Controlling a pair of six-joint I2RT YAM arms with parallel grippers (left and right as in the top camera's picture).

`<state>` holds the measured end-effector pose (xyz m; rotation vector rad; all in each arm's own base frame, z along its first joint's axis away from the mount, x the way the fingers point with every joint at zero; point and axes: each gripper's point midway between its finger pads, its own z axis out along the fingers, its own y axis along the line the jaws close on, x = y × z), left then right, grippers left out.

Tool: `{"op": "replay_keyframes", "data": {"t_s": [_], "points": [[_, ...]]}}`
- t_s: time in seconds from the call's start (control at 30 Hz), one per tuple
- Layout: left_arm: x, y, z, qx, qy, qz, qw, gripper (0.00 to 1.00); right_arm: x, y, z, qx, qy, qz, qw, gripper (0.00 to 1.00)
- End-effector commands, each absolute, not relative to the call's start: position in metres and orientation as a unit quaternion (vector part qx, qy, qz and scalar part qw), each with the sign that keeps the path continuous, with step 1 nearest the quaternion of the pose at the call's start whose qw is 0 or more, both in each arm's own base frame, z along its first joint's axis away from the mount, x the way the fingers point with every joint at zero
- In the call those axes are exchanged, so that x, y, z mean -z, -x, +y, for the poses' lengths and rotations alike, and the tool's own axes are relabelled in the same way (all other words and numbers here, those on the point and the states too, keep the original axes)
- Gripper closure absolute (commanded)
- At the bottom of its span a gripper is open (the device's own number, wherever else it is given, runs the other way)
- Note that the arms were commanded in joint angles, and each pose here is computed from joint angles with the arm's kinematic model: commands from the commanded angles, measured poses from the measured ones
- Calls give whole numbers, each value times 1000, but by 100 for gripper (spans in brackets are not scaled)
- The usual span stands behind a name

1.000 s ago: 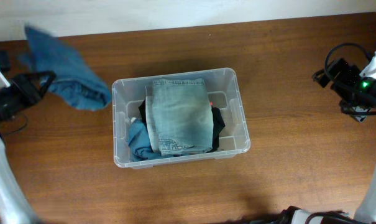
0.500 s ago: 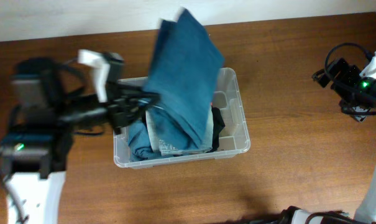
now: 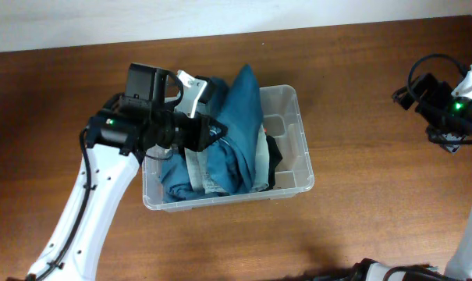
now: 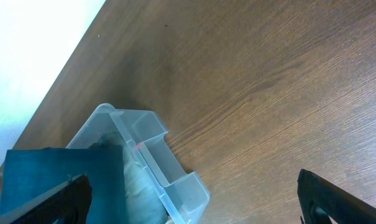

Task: Pack container
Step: 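Grasp the folded blue jeans and carry them into the container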

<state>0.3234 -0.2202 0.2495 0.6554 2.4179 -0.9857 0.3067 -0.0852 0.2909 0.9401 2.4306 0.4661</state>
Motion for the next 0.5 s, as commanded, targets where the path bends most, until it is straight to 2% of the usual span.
{"op": "replay_keyframes", "data": {"t_s": [0.0, 0.13, 0.27, 0.47], "points": [[-286, -301, -252, 473, -330, 782, 238, 100, -292, -307, -87, -169, -344, 890, 248, 2], [-303, -290, -259, 514, -353, 744, 241, 100, -292, -307, -87, -169, -344, 890, 248, 2], [-261, -325, -229, 382, -270, 849, 245, 100, -292, -307, -87, -169, -344, 890, 248, 2], [-223, -342, -191, 246, -235, 910, 237, 99, -292, -307, -87, -169, -344, 890, 248, 2]]}}
